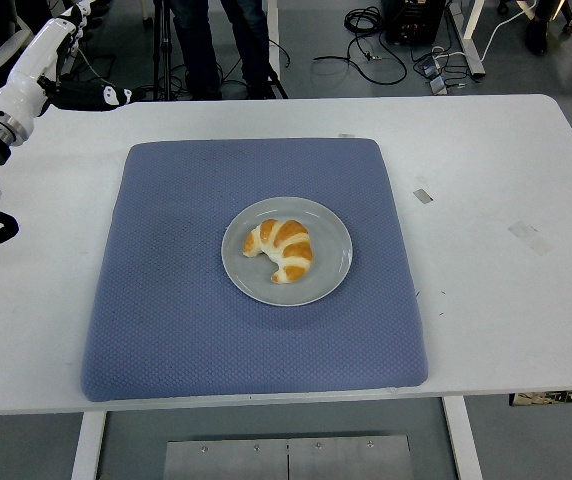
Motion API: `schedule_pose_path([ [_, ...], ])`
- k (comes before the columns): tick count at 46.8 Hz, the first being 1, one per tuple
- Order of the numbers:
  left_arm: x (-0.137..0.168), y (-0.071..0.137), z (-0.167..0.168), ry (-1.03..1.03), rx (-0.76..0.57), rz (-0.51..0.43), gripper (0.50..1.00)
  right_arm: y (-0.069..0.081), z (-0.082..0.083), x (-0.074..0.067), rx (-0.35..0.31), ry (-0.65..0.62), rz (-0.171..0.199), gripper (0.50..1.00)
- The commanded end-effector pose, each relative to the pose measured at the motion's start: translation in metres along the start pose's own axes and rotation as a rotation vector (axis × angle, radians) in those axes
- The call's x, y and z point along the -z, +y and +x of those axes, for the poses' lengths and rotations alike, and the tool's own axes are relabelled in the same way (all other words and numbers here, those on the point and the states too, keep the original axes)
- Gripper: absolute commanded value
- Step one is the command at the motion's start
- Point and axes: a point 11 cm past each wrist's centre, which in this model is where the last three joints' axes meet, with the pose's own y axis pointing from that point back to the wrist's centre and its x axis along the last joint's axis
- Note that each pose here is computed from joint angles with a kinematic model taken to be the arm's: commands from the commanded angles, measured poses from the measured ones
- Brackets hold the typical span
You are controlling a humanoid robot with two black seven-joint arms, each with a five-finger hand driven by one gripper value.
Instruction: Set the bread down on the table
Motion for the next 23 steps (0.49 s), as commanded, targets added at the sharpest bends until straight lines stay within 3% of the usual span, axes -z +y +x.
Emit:
schedule_pose_path([
  [1,-0.009,0.001,-0.009,-0.051,0.029,-0.022,0.983,0.0,0.0,0.0,0.0,0.0,0.0,1.0],
  [23,-0.04,0.0,-0.039,-0.396,0.138,-0.092,0.986,0.0,0.0,0.0,0.0,0.0,0.0,1.0],
])
